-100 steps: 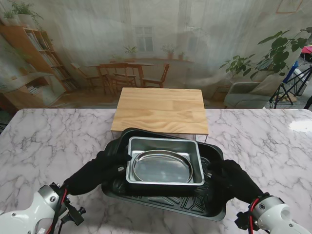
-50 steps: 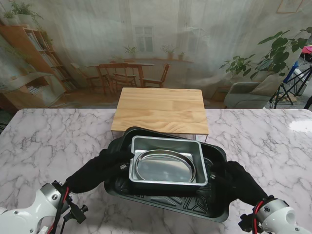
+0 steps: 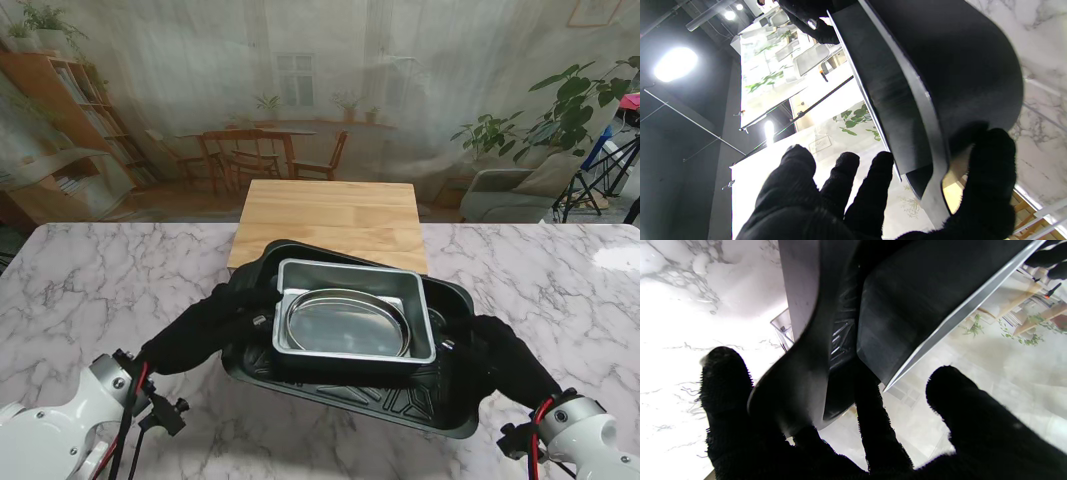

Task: Stack the baking trays onto the shelf

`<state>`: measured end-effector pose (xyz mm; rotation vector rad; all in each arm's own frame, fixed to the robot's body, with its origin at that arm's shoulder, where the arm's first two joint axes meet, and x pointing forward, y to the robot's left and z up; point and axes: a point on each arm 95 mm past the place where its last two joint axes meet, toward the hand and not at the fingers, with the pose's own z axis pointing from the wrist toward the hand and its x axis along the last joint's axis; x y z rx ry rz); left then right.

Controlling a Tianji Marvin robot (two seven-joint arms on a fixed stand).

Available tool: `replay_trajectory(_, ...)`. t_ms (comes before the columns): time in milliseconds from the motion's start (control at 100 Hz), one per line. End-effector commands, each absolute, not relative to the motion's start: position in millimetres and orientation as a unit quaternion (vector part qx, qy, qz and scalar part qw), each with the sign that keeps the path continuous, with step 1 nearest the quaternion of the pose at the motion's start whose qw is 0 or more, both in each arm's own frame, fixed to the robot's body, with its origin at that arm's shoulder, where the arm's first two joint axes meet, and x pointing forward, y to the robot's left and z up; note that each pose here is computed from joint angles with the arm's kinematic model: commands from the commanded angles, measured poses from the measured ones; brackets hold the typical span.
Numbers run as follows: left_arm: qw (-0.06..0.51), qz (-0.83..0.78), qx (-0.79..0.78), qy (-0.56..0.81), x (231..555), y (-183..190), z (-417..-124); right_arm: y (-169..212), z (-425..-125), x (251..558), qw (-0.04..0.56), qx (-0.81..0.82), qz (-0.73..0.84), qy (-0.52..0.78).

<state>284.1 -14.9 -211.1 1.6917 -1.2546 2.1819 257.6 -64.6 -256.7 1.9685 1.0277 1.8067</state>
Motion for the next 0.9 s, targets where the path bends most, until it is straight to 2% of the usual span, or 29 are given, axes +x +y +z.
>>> replay_trajectory(0,0.137,0.738,0.503,-0.428,261.1,-59.4,-188.2,8.9,-170.0,244.7,0.047,0.562,0.733,0.38)
replay_trajectory(400,0.123,0.745,0.497,-0.427,276.1,-61.0,-182.1,15.7,-146.4,271.1,0.042,0.568,0.732,0.374)
replay_trajectory(890,0.108,0.751,0.493,-0.426,291.1,-62.4,-175.5,23.1,-132.6,290.4,0.041,0.589,0.721,0.363)
